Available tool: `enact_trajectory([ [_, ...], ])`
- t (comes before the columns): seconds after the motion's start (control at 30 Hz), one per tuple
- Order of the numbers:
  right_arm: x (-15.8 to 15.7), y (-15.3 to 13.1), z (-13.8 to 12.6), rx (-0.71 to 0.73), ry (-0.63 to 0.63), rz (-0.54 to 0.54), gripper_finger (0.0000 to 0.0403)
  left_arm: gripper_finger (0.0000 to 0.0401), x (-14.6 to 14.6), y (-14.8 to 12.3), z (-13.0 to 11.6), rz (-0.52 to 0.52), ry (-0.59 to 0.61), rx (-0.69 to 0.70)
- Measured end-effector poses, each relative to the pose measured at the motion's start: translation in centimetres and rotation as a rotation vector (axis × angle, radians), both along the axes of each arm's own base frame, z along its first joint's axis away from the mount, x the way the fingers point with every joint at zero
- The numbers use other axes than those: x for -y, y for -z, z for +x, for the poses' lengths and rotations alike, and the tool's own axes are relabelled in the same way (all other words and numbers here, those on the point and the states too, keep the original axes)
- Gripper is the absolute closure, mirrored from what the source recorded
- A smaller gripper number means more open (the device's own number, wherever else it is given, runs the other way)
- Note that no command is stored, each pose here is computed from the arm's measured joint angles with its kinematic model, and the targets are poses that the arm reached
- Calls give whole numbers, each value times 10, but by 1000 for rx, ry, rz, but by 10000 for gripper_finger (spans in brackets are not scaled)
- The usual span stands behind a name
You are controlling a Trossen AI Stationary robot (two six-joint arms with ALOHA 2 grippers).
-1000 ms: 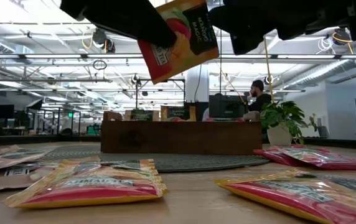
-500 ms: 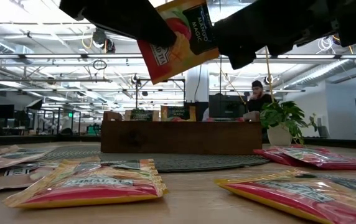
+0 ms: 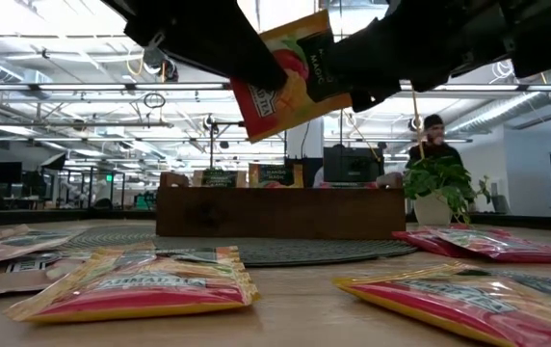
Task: Pick & Place Tea
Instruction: Put the middle yellow tea sachet into the middle section of the wooden organizer
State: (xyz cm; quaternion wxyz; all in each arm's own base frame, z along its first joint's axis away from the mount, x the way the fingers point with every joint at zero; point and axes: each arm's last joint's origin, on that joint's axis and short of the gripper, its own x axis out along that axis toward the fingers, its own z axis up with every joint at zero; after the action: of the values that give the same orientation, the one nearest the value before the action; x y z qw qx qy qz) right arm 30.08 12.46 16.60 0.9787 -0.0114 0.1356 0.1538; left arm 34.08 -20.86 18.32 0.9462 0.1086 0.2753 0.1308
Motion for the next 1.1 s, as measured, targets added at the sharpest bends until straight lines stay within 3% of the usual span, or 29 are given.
enact_trajectory([
  [0.1,2,0,1,-2,4,11,397,359,-2,0,2,-13,8,-8],
  [0.43,11,8,2,-89,37,-3,403,366,1,-2,-1,-28,74,-39],
  [0.77,13,10,2,-131,52,-12,403,300,7,-18,-15,-9,97,-39],
  [1.1,10,-22,10,-276,150,-173,403,277,17,-9,-35,-89,37,-112],
])
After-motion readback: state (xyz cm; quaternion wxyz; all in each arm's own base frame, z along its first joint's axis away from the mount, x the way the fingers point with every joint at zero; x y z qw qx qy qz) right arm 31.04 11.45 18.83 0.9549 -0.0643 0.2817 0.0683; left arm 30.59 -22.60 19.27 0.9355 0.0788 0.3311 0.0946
